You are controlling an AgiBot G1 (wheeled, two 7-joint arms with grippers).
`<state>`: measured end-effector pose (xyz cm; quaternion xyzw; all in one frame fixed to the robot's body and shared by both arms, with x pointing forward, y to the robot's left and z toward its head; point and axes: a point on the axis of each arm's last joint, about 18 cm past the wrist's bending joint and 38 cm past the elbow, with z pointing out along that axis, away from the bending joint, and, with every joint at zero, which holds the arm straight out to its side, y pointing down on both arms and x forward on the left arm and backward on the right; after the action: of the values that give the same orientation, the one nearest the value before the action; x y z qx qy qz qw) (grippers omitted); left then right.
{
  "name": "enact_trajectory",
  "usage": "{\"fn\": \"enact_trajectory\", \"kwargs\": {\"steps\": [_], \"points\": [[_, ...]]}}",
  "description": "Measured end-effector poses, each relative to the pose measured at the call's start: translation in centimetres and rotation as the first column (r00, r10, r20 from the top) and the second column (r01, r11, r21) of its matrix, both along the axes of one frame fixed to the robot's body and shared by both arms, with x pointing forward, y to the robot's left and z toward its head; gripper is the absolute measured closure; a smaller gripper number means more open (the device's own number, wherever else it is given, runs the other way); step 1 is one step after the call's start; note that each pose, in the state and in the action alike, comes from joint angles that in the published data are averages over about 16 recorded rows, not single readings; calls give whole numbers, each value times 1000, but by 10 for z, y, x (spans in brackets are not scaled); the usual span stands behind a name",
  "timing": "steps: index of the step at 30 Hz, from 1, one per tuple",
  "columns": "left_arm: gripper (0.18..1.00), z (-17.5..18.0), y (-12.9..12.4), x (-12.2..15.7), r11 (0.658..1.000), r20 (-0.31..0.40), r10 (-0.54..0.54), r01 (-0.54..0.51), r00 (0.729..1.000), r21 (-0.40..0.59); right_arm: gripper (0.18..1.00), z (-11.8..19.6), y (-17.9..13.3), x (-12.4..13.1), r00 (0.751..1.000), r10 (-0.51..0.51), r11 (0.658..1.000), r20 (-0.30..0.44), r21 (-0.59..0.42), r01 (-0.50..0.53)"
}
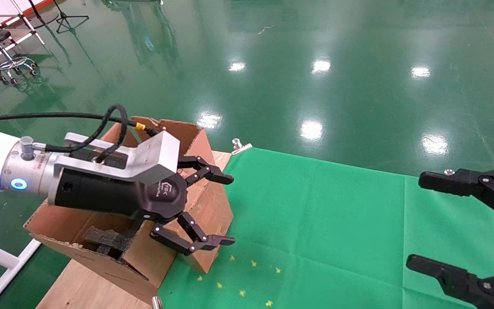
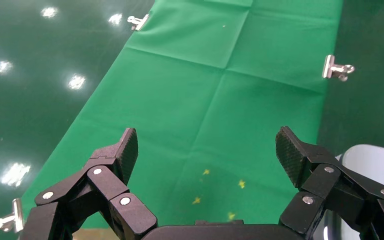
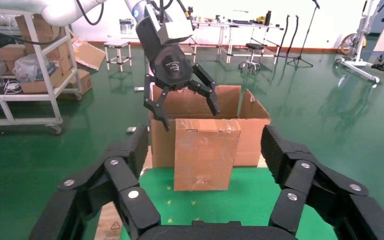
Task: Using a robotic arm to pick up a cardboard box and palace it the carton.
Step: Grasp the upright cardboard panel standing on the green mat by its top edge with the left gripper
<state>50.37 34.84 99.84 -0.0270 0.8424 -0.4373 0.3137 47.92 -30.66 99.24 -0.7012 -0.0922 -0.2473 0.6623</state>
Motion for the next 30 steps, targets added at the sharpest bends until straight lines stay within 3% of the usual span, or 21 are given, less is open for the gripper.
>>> {"fn": "enact_trajectory", "kwargs": {"steps": [5, 9, 13, 17, 23, 26, 30], "points": [[183, 4, 10, 10, 993, -22, 112, -111, 993, 34, 363, 0, 0, 0, 1000, 0, 1000, 0, 0, 0], [183, 8, 18, 23, 969, -70, 243, -239, 967, 59, 458, 0, 0, 0, 1000, 0, 1000, 0, 0, 0], [183, 12, 22, 37, 922, -136, 387, -380, 912, 71, 554, 0, 0, 0, 1000, 0, 1000, 0, 0, 0], [183, 13, 23, 50, 860, -207, 508, -504, 836, 76, 644, 0, 0, 0, 1000, 0, 1000, 0, 0, 0], [183, 6, 20, 68, 776, -306, 612, -629, 729, 53, 778, 0, 0, 0, 1000, 0, 1000, 0, 0, 0], [183, 0, 19, 76, 752, -334, 630, -659, 701, 34, 839, 0, 0, 0, 1000, 0, 1000, 0, 0, 0], [183, -7, 19, 85, 733, -353, 639, -681, 683, 10, 890, 0, 0, 0, 1000, 0, 1000, 0, 0, 0]]}}
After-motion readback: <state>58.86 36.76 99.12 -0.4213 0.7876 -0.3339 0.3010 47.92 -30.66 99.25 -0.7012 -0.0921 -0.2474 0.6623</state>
